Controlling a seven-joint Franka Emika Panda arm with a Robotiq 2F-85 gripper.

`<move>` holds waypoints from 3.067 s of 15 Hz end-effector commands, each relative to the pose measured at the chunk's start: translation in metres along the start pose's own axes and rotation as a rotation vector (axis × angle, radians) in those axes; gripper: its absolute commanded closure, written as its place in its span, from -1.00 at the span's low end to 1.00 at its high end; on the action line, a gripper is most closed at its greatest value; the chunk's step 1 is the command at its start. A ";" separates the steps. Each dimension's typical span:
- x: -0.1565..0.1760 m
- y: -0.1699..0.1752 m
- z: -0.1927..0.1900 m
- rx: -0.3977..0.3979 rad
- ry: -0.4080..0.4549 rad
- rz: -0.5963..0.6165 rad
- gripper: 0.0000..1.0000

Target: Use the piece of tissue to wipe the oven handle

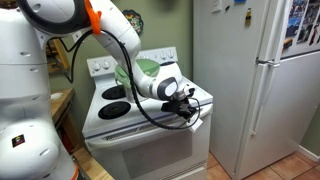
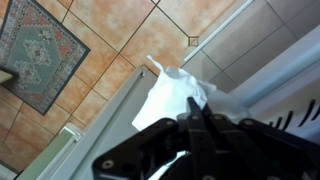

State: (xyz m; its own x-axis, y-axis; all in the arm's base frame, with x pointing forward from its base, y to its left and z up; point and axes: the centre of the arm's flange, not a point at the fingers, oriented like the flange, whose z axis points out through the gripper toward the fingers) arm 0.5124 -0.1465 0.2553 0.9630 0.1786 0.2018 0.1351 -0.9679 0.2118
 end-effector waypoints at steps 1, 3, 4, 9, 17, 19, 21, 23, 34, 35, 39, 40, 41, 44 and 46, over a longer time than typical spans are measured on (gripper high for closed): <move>0.006 0.009 -0.010 -0.077 0.058 0.058 0.94; 0.010 0.017 -0.022 -0.087 0.103 0.092 0.94; 0.012 0.020 -0.027 -0.085 0.124 0.107 0.94; 0.030 0.016 -0.041 -0.020 0.239 0.175 0.94; 0.032 -0.006 -0.057 0.081 0.223 0.184 0.94; 0.022 -0.003 -0.067 0.077 0.181 0.145 0.94; 0.010 0.000 -0.075 0.087 0.135 0.108 0.94; 0.001 -0.002 -0.082 0.127 0.101 0.056 0.94; -0.037 -0.064 -0.114 0.405 -0.046 -0.230 0.96; -0.040 -0.073 -0.116 0.426 -0.060 -0.258 0.96; -0.046 -0.101 -0.123 0.486 -0.099 -0.356 0.96; -0.047 -0.104 -0.122 0.478 -0.095 -0.370 0.96; -0.045 -0.104 -0.121 0.454 -0.074 -0.374 0.96; -0.026 -0.092 -0.112 0.352 0.025 -0.325 0.96; -0.015 -0.080 -0.105 0.290 0.080 -0.292 0.96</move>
State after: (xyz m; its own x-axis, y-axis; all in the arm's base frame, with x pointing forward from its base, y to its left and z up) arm 0.4526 -0.0407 0.3478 0.8517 0.4845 0.1998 0.5064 -0.8589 -0.0757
